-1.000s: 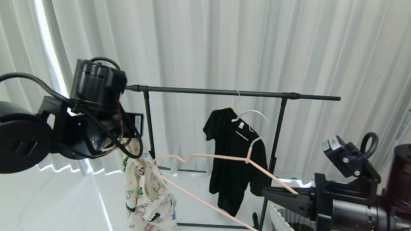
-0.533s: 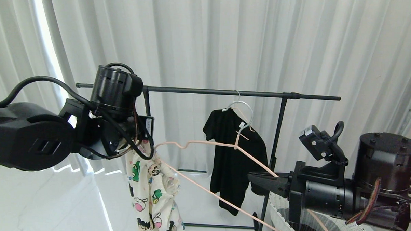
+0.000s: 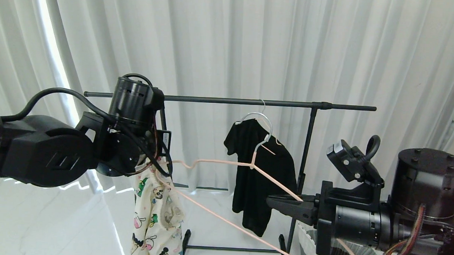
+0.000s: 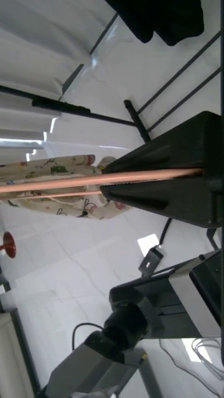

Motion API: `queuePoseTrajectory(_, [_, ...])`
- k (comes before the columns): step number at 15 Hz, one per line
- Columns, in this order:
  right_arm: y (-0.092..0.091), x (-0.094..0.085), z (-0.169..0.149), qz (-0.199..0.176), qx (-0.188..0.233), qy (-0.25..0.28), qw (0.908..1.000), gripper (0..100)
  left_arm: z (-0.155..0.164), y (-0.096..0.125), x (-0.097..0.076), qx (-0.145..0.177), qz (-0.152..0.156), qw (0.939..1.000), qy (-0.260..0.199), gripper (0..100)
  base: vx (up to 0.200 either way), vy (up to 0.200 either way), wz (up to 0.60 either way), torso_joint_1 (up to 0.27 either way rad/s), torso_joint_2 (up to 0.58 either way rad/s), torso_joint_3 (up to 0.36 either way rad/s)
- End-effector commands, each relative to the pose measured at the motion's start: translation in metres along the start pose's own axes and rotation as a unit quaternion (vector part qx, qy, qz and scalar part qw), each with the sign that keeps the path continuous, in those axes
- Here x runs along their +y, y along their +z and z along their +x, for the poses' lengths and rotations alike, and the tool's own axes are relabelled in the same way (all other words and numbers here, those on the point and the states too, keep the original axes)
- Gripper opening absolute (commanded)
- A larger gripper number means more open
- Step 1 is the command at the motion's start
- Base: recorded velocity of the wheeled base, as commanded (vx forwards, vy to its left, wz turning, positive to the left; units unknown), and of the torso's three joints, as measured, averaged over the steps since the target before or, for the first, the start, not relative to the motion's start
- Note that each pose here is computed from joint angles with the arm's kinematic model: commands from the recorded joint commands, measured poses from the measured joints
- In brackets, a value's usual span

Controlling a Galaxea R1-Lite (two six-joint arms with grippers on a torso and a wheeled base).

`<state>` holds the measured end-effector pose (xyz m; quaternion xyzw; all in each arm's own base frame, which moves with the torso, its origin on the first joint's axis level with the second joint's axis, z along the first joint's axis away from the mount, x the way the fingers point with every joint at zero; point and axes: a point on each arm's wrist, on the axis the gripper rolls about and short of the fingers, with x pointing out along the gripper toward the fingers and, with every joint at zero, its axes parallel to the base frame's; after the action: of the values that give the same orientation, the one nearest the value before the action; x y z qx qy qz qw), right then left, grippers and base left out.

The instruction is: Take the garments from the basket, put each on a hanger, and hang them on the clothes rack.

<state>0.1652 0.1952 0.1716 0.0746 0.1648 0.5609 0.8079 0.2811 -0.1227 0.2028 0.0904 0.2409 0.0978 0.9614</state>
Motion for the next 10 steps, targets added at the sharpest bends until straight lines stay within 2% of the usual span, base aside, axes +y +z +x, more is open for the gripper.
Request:
queuePoseTrajectory(1, [0.002,-0.003,0.005,0.000,-0.003,-0.012,0.9999,0,-0.002,0.001,0.001,-0.003,-0.002,1.0000,0.002,0,0.000,0.000,0.00,0.000,0.00,0.000])
queuePoseTrajectory(3, [0.006,-0.008,0.015,0.003,-0.010,-0.032,0.9994,0,-0.005,0.001,-0.001,-0.006,0.000,1.0000,0.000,0,0.000,0.000,0.00,0.000,0.00,0.000])
queuePoseTrajectory(8, [0.012,-0.009,0.024,0.004,-0.018,-0.030,0.9994,0,-0.008,0.002,-0.004,-0.009,0.001,0.9999,-0.006,0,0.000,0.000,0.00,0.000,0.00,0.000])
queuePoseTrajectory(9, [0.011,-0.010,0.025,0.004,-0.016,-0.030,0.9994,0,-0.010,0.001,-0.007,-0.010,0.003,0.9999,-0.012,0,0.000,0.000,0.00,0.000,0.00,0.000])
queuePoseTrajectory(10, [0.009,-0.012,0.027,0.005,-0.013,-0.032,0.9994,0,-0.019,-0.001,-0.018,-0.014,0.004,0.9994,-0.032,0,0.000,0.000,0.00,0.000,0.00,0.000])
